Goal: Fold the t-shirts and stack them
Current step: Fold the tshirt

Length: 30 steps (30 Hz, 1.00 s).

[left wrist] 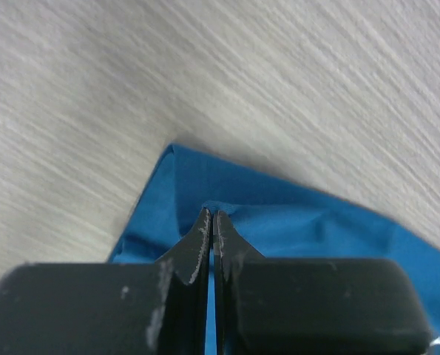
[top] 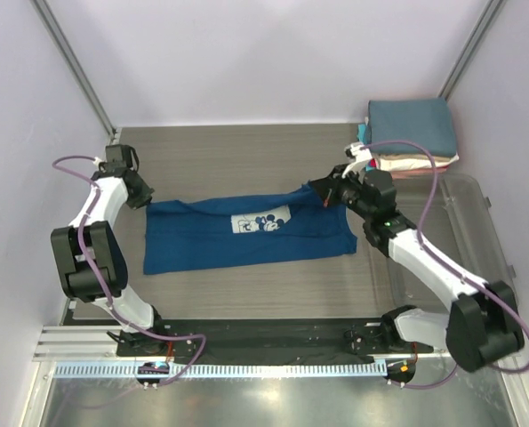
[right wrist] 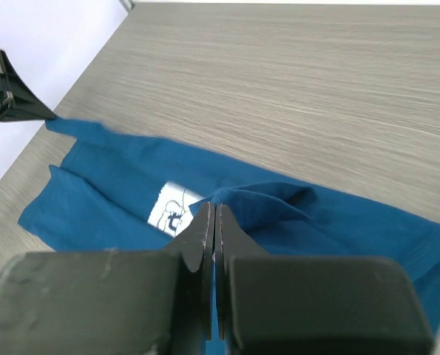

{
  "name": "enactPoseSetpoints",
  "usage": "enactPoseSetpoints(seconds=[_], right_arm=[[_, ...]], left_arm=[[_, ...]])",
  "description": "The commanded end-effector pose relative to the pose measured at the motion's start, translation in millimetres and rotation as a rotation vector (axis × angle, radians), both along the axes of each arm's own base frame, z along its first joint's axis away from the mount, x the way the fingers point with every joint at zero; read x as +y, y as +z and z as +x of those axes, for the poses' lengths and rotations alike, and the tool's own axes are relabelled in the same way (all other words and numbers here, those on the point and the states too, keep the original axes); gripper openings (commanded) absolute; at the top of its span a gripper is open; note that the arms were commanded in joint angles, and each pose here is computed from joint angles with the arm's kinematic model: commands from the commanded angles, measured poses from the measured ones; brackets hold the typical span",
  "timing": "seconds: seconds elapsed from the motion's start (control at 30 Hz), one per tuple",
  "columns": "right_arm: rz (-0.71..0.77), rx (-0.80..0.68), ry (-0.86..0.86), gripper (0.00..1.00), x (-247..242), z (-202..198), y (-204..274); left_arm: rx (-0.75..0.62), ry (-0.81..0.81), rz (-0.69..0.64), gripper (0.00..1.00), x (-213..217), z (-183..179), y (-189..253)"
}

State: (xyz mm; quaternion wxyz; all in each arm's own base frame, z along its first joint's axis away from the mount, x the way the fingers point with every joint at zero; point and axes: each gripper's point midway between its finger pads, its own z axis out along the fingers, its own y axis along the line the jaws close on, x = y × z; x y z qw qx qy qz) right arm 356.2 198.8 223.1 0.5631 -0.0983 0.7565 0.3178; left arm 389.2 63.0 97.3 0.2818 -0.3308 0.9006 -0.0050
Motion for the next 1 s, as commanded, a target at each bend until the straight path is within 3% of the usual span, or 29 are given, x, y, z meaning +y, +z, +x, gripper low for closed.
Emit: enactPoseSetpoints(seconds=[0.0, 0.3, 0.57, 0.63, 0.67, 0.7, 0.73, 0.77, 0.83, 0.97], right_arm=[[-0.023, -0.038, -0.059, 0.01, -17.9, -17.6, 9.5], [-0.05, 0.017, -0.124, 0.01, -39.2, -44.0, -16.1], [0.02, 0.122, -0.253, 0.01, -58.6, -58.7, -46.8], [0.03, 0.171, -0.357, 0.05, -75.1, -61.2, -57.7], [0.057, 0.217, -0.396, 0.13, -79.3, -65.9, -68.7], [0.054, 0.249, -0.423, 0.23, -84.4, -71.3, -78.2], [0.061, 0.253, -0.463, 0.42, -91.1, -72.7, -82.0], [0.07, 0.274, -0.503, 0.5, -99.3, -80.4, -91.0], [0.108, 0.274, -0.533, 0.57, -103.2, -84.1, -89.9], [0.154, 0.216, -0.507, 0.58, -99.1, -81.5, -66.2]], left_arm=[[-0.08, 0.014, -0.002, 0.0, 0.3, -1.5, 23.0], [-0.061, 0.028, 0.018, 0.0, 1.3, -22.1, 20.3], [0.002, 0.053, 0.064, 0.0, 7.3, -51.6, 17.2], [0.046, 0.109, 0.103, 0.09, 16.1, -67.3, 15.1], [0.034, 0.128, 0.118, 0.12, 19.3, -73.7, 19.6], [0.024, 0.142, 0.127, 0.31, 21.2, -75.8, 22.4], [0.001, 0.166, 0.135, 0.43, 23.7, -76.8, 28.8], [-0.019, 0.192, 0.157, 0.56, 28.0, -77.8, 35.3], [-0.097, 0.221, 0.167, 0.61, 30.4, -76.5, 51.6], [-0.185, 0.226, 0.151, 0.61, 26.7, -72.4, 63.4]])
